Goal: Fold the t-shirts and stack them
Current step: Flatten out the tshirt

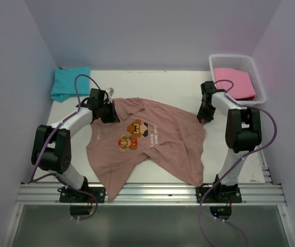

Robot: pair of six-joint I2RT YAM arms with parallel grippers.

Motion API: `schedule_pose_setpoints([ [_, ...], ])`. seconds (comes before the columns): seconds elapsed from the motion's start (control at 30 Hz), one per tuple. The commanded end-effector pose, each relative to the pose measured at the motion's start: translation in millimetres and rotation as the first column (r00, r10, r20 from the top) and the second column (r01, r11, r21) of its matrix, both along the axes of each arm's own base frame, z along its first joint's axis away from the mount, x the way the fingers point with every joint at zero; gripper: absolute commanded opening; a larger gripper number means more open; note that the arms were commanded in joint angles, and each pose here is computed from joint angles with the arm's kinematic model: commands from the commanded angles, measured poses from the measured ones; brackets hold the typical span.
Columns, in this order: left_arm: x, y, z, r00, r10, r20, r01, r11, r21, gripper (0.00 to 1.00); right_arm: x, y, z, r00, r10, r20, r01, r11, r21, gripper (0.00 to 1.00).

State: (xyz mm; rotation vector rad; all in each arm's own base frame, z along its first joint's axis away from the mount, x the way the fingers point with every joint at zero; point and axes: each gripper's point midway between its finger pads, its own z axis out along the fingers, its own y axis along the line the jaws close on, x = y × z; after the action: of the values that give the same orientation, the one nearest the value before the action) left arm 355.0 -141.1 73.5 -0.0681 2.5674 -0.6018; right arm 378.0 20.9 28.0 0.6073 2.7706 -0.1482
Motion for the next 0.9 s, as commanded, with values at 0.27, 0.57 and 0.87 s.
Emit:
schedule_pose_setpoints([
  [0.27,1.8,2.7,8.7,0.998,-0.004,0.057,0.003,1.000,0.009,0.00,14.5,1.9,-17.4,1.000,-0.002,-0.006,0.002,1.000,0.012,0.29],
  [0.57,0.2,2.4,10.8,0.998,-0.003,0.061,0.002,1.000,0.007,0.00,16.2,3.0,-6.8,1.000,0.010,0.029,-0.010,1.000,0.019,0.00],
  [0.87,28.3,12.3,8.5,0.992,0.063,0.112,-0.070,0.996,0.058,0.00,16.0,3.4,15.0,0.997,0.013,0.072,-0.015,1.000,0.028,0.00],
])
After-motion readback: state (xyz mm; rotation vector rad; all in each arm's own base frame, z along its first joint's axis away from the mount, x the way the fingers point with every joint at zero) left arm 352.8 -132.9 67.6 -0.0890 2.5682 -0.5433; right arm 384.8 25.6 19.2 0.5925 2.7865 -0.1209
